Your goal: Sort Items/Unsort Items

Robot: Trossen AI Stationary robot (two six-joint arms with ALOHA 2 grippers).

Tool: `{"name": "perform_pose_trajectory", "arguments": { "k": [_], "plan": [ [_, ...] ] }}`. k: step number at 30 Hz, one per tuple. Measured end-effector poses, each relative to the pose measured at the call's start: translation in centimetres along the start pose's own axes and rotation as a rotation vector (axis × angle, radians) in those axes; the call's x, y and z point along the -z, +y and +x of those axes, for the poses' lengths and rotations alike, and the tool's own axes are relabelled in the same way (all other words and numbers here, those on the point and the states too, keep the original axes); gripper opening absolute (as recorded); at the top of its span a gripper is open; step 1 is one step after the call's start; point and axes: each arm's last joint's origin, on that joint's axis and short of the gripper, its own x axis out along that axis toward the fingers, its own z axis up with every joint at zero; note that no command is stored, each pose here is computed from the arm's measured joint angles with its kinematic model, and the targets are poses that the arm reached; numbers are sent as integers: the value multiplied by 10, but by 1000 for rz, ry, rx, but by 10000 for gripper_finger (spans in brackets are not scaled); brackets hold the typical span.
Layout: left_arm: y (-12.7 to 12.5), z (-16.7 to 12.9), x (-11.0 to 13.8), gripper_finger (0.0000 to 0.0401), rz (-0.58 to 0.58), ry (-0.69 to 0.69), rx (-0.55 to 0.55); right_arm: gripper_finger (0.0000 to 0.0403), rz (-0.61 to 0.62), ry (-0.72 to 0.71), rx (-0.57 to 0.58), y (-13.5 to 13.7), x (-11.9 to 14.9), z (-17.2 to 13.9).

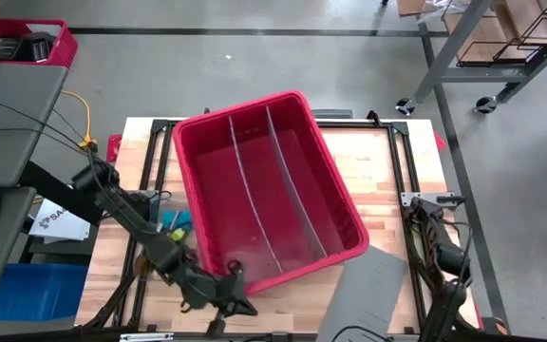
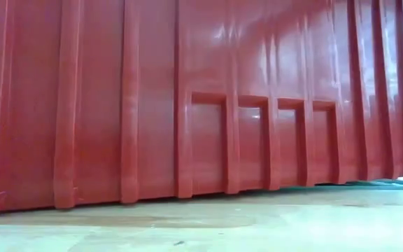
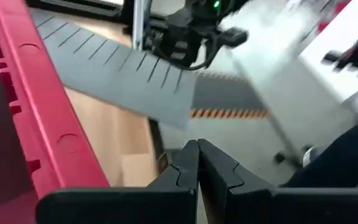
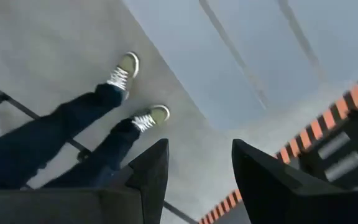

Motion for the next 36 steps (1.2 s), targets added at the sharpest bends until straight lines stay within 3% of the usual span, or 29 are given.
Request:
{"name": "perform_pose_trajectory", "arguments": {
  "k": [5, 12, 16, 20, 23, 29, 33, 36],
  "plan": [
    [5, -19, -19, 0, 91, 42, -140, 167, -26, -66, -42, 1, -2, 3],
    [22, -64, -35, 0, 108, 56, -345, 167, -64, -118, -94, 4, -3, -6],
    [14, -96, -66, 0, 84, -89, -315, 167, -83, -97, -109, 9, 4, -29],
    [-2, -108, -86, 0, 135, -145, -262, 167, -91, -3, -40, 7, 16, -46],
    [-12, -90, -83, 0, 185, -101, -228, 167, -68, 83, 53, -1, 22, -47],
    [-18, -9, -44, 0, 192, 85, -150, 167, -49, 82, 104, -5, 21, -30],
    [-20, 41, -26, 0, 203, 54, -131, 167, -25, 45, 84, -2, 16, -3],
    [-22, 62, -24, 0, 168, -17, -71, 167, -20, 53, 67, 0, 15, 14]
  ]
}}
